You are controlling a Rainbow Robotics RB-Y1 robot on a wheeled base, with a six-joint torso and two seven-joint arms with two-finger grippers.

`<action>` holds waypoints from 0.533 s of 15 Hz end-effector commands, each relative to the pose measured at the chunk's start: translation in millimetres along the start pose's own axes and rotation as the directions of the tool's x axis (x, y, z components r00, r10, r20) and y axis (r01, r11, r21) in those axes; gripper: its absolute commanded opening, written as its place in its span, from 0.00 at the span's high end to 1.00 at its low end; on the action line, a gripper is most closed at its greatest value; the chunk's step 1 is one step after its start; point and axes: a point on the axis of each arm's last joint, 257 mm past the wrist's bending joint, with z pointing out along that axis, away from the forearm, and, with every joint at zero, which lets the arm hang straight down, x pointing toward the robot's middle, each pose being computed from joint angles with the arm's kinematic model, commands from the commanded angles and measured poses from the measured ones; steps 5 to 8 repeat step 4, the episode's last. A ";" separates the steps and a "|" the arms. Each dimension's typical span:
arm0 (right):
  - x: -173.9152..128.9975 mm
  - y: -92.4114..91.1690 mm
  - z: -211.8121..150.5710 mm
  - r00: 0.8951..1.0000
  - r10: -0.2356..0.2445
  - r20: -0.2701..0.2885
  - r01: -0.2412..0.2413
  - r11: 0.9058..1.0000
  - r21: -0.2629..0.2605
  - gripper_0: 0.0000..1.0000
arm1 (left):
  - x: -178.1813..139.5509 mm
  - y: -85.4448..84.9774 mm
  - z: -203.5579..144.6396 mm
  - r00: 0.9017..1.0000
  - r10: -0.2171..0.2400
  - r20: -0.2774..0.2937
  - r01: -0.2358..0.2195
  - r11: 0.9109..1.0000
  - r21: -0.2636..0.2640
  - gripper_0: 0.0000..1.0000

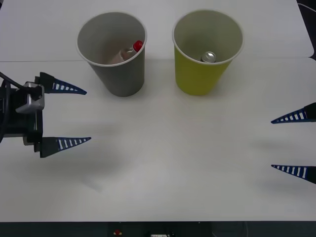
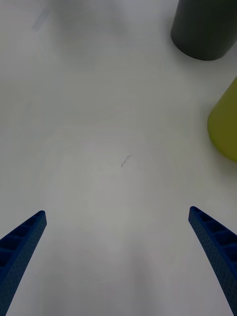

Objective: Put the can into the green bin and the plastic bottle into the gray bin

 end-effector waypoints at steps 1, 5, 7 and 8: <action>0.0 0.0 0.0 1.000 0.000 0.000 0.000 1.000 0.000 0.00 | 4.0 -2.7 -1.5 1.000 -0.011 -0.005 0.011 1.000 0.001 0.00; 0.0 0.0 0.0 1.000 0.000 0.000 0.000 1.000 0.000 0.00 | 4.7 -2.6 -1.1 1.000 -0.011 -0.007 0.011 1.000 0.000 0.00; 0.0 0.0 0.0 1.000 0.000 0.000 0.000 1.000 0.000 0.00 | 4.7 -2.6 -1.1 1.000 -0.011 -0.007 0.011 1.000 0.000 0.00; 0.0 0.0 0.0 1.000 0.000 0.000 0.000 1.000 0.000 0.00 | 4.7 -2.6 -1.1 1.000 -0.011 -0.007 0.011 1.000 0.000 0.00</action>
